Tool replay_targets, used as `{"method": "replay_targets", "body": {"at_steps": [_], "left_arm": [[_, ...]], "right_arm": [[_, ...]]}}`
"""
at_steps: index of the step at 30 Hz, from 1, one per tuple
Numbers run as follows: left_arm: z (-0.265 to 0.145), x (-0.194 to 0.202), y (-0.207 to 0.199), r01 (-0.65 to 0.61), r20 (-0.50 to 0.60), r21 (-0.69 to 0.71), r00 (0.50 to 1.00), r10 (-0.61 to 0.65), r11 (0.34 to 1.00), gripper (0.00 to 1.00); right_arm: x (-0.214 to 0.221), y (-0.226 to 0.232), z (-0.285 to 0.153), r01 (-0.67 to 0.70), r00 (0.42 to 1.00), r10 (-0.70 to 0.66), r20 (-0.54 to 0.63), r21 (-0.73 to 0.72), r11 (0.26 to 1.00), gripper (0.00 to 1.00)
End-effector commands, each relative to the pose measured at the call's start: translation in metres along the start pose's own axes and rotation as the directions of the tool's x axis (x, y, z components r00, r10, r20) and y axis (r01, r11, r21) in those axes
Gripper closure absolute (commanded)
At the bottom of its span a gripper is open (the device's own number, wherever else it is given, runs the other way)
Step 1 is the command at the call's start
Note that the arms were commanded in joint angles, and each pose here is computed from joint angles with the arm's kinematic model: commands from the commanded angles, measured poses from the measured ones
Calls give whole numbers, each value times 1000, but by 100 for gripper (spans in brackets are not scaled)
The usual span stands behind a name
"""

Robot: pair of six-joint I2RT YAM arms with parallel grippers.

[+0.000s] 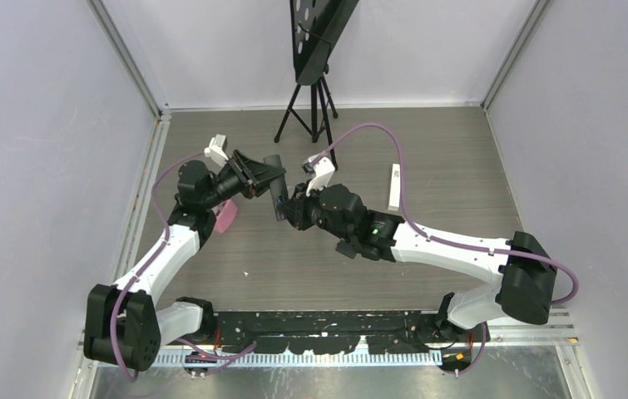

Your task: Load the batteries into the remote control

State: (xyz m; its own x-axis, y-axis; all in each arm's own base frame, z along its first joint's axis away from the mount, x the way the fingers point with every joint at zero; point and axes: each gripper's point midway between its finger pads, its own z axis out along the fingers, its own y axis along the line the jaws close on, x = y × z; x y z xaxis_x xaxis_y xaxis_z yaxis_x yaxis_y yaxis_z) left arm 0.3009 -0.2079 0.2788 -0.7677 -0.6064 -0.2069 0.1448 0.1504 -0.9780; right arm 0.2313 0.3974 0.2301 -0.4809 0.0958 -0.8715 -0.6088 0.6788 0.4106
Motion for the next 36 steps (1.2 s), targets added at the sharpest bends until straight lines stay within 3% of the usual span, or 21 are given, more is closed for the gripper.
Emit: {"method": "replay_targets", "body": {"at_steps": [1,15,22,30,36], "left_arm": [[-18,2,-102,-81,11,290,997,81,954,100],[-14,1,-91,-76,11,265,997,76,961,100],[-13,2,-88,-75,6,258,997,76,963,100],[-19,5,-95,-99,11,276,995,100,956,100],[-12,1,-85,-81,6,253,997,82,964,100]], "right_arm": [[130,-69,-42,179,881,-81,-466,170,969,83],[86,-52,-42,95,950,-41,-309,162,982,71],[71,-47,-39,76,964,-29,-263,168,983,70],[48,-45,-40,68,977,-24,-211,201,977,55],[29,-46,-44,59,985,-19,-169,237,970,52]]}}
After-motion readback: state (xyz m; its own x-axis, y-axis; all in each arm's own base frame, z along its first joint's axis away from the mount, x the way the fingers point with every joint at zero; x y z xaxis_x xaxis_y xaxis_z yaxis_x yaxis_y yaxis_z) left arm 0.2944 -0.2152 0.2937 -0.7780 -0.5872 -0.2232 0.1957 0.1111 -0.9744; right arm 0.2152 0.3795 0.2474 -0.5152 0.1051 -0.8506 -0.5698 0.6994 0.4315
